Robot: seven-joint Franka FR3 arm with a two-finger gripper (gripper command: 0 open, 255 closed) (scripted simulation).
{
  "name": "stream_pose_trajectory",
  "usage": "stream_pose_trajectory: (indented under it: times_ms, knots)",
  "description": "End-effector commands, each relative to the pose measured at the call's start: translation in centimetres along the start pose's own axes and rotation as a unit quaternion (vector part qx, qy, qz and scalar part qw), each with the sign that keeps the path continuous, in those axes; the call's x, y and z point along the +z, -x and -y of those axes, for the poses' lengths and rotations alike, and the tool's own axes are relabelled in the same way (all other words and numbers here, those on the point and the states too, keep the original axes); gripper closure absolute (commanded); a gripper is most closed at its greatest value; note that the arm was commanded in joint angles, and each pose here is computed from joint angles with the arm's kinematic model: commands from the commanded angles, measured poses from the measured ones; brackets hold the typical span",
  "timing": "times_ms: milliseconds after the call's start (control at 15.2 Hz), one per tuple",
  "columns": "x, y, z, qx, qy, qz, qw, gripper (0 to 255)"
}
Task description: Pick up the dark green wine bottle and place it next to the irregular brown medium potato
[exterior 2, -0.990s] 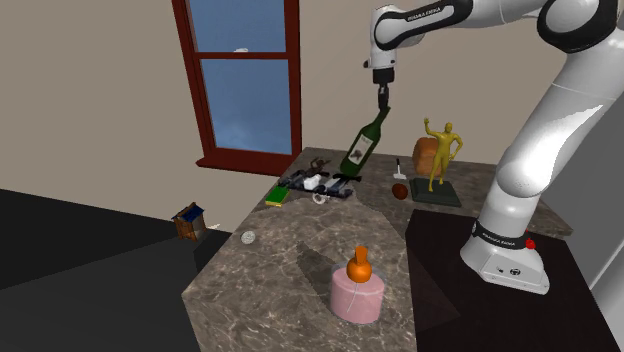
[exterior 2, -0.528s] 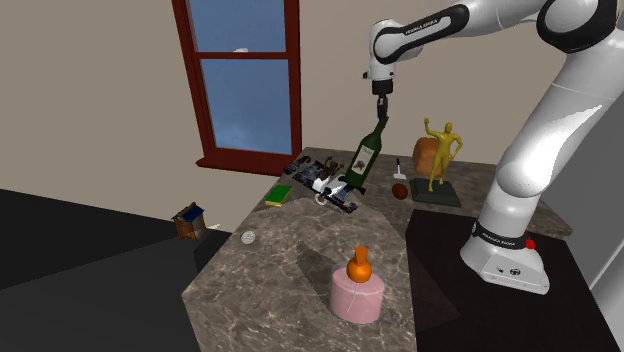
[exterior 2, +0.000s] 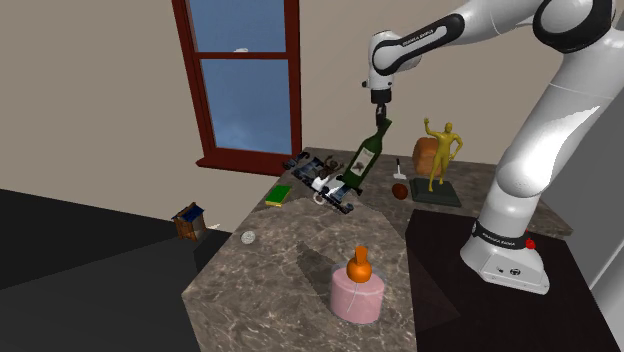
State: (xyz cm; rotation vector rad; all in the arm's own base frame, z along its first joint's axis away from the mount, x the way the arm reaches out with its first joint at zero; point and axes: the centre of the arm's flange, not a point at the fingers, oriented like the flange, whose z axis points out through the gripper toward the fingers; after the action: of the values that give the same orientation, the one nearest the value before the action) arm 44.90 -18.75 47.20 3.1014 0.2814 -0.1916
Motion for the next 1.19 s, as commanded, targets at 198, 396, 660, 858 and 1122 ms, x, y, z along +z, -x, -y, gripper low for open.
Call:
stream_pose_trajectory:
  times_ms: [198, 396, 660, 858, 1122]
  knots:
    - [0.5, 0.0, 0.1, -0.001, -0.001, 0.002, 1.0, 255]
    - [0.5, 0.0, 0.1, -0.001, -0.001, 0.002, 1.0, 0]
    - [0.5, 0.0, 0.1, -0.001, -0.001, 0.002, 1.0, 0]
    - [-2.2, 0.0, 0.1, -0.001, -0.001, 0.002, 1.0, 0]
    - [-4.5, 0.0, 0.1, -0.001, -0.001, 0.002, 1.0, 0]
